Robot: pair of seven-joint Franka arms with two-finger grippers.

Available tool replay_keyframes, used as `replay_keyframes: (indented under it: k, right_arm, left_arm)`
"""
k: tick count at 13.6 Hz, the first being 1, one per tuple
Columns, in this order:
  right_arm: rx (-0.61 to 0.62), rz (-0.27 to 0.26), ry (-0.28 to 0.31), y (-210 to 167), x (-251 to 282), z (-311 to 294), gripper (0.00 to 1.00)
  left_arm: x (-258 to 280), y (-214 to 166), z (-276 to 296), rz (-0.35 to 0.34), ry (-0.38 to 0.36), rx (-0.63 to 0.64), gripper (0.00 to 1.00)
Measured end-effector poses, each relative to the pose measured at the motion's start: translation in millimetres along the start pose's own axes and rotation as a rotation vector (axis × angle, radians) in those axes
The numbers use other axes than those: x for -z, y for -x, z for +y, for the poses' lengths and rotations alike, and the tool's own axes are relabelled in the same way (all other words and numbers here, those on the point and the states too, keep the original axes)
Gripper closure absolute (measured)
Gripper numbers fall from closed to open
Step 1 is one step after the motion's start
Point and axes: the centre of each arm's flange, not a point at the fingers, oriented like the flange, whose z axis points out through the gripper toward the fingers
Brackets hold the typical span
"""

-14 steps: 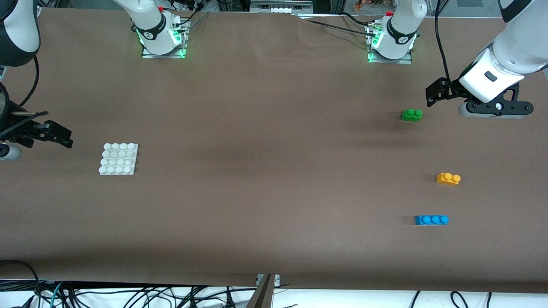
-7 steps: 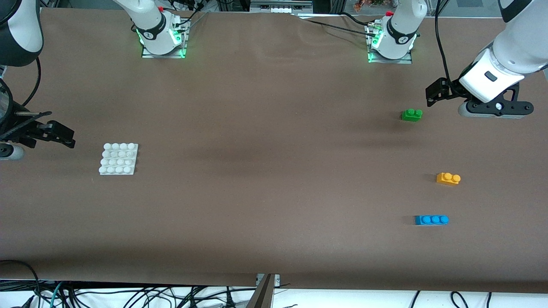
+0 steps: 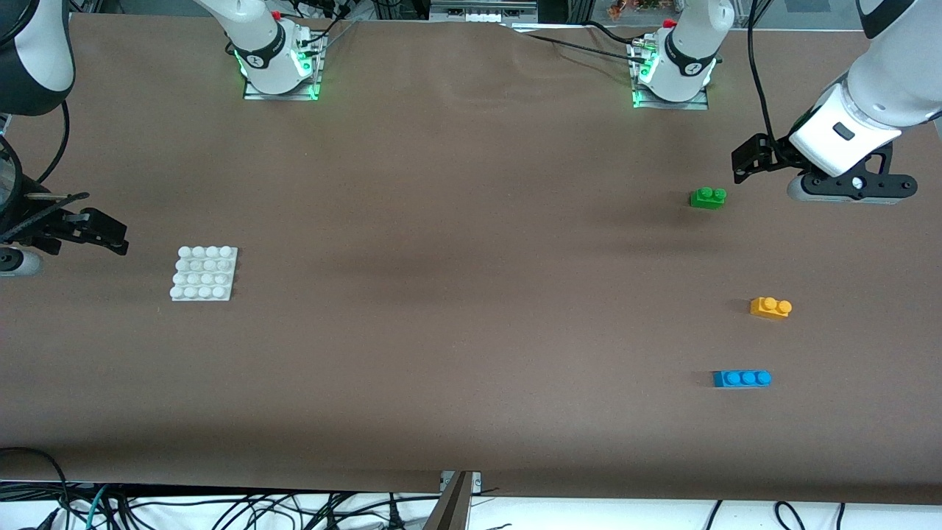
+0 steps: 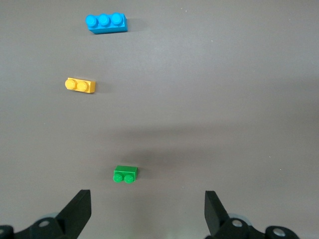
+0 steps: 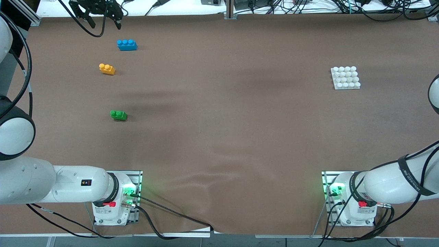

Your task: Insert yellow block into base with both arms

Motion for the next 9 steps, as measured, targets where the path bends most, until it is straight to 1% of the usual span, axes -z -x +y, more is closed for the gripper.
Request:
replay_keyframes:
  k: [9]
  right_arm:
    - [0.0,-0.005,0.003,-0.1,-2.4,0.3,0.0]
  left_arm:
    - [0.0,0.0,0.0,0.0,0.0,0.0,0.0]
